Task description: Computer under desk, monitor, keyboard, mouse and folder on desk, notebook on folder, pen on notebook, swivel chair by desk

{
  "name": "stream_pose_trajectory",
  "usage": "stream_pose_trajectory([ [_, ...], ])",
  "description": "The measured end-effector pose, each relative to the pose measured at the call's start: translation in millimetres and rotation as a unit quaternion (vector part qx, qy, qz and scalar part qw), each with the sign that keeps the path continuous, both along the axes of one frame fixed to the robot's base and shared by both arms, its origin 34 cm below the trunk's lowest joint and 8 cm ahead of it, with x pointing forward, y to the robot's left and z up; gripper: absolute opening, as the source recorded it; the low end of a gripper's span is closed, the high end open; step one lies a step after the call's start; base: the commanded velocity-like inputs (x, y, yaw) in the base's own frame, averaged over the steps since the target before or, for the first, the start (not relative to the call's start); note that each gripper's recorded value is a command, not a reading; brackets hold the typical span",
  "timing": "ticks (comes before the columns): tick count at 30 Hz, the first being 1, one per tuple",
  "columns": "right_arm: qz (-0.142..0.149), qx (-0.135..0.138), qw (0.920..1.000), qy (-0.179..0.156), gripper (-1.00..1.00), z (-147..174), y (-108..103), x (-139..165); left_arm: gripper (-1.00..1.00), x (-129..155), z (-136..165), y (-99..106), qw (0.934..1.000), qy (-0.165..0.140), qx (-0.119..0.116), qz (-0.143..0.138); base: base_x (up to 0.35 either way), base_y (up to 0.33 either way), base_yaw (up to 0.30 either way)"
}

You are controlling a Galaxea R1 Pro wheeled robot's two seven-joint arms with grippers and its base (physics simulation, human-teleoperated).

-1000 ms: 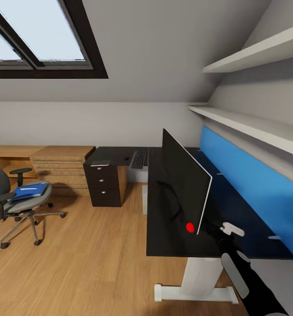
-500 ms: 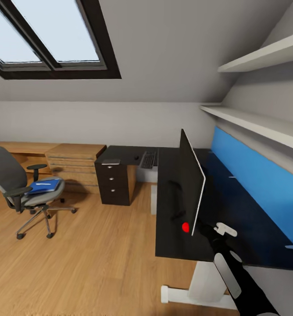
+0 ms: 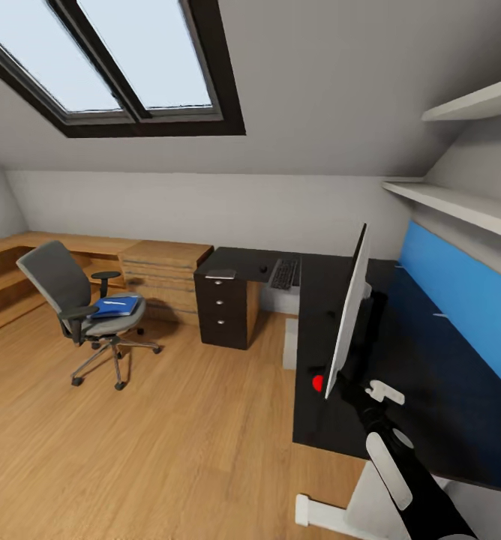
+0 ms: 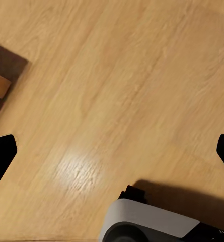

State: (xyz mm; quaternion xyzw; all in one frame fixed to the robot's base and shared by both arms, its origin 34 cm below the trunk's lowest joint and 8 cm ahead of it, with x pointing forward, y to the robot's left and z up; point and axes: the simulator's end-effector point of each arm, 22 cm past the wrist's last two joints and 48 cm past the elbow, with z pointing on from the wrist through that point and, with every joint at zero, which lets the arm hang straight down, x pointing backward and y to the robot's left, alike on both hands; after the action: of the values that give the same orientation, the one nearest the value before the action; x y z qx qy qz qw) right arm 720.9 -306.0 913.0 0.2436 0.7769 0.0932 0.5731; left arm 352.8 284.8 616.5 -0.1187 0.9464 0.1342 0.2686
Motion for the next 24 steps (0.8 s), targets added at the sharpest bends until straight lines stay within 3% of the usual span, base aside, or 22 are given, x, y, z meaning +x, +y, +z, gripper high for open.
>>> stream_pose_trajectory([
  [9,0.000,0.000,1.0000,0.000,1.00,0.0,0.0,0.0,1.00,-0.8,-0.3,0.1,1.0000,0.001,0.000,0.000,0.000,0.000,0.258],
  [16,0.000,0.001,1.0000,0.000,1.00,0.1,-0.2,0.0,1.00,-3.0,-1.3,0.5,1.0000,0.003,0.001,0.000,0.000,-0.028,0.033],
  [24,-0.001,-0.001,1.0000,0.000,1.00,-0.2,-1.7,-0.3,1.00,-3.5,-1.6,0.5,1.0000,0.004,0.001,0.000,0.042,-0.249,0.000],
])
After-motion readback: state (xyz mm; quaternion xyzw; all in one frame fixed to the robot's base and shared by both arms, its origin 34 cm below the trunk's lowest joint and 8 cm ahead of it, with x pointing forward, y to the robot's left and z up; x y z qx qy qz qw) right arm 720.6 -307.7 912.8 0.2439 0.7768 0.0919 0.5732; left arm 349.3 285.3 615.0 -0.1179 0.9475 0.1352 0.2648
